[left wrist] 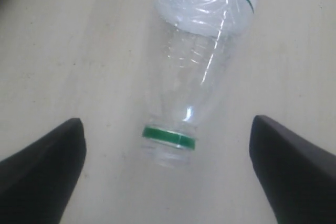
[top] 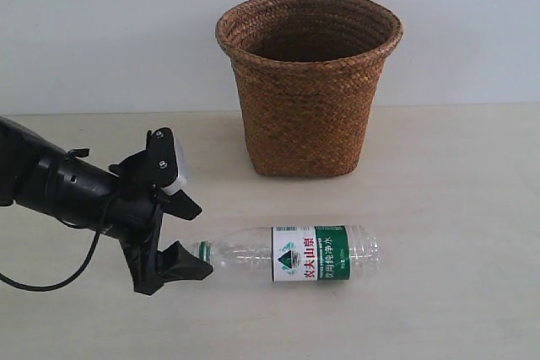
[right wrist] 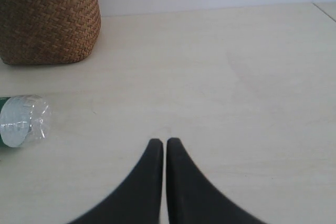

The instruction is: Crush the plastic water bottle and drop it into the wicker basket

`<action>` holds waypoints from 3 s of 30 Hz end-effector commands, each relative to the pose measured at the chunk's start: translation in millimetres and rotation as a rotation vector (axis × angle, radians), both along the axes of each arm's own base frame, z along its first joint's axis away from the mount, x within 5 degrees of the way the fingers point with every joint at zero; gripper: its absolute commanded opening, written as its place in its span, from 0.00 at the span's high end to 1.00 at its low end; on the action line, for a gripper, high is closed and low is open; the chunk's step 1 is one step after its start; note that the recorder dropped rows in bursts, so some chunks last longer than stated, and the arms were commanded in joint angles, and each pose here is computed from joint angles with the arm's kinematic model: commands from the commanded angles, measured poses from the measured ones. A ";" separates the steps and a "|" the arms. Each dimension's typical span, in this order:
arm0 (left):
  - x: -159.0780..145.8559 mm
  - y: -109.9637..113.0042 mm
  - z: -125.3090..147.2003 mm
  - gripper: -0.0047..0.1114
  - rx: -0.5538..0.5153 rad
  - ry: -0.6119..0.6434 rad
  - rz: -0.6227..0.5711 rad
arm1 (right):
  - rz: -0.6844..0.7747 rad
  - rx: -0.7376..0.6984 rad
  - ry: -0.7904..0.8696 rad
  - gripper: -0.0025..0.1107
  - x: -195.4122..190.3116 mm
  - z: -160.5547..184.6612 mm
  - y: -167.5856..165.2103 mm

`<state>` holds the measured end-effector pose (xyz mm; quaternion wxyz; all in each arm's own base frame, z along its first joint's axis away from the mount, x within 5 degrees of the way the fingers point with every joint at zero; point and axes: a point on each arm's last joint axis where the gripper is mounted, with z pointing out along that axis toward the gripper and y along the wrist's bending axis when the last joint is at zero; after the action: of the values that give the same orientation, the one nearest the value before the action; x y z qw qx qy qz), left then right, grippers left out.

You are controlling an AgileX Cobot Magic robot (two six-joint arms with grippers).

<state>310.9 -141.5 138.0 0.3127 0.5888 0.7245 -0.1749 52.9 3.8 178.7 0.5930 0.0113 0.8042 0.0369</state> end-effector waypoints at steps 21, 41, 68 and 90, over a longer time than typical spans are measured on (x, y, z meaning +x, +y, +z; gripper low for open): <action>6.7 -9.1 -38.4 0.29 -0.035 0.130 0.022 | -0.001 -0.002 -0.012 0.98 -0.2 0.8 -0.1; 12.7 -13.9 -37.1 0.63 -0.098 0.150 0.062 | -0.001 -0.002 -0.012 0.98 -0.2 0.8 -0.1; 1.1 -13.5 -22.7 0.92 -0.032 0.114 -0.187 | -0.064 0.091 -0.699 0.98 -3.6 62.2 -6.0; 2.0 -13.2 -19.7 0.93 -0.030 0.100 -0.178 | 0.189 0.303 -0.716 0.98 82.8 172.0 15.4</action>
<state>313.9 -153.1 116.0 0.2682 0.6267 0.6896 -0.2446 103.7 9.5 347.2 0.8391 0.0797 0.4787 0.2457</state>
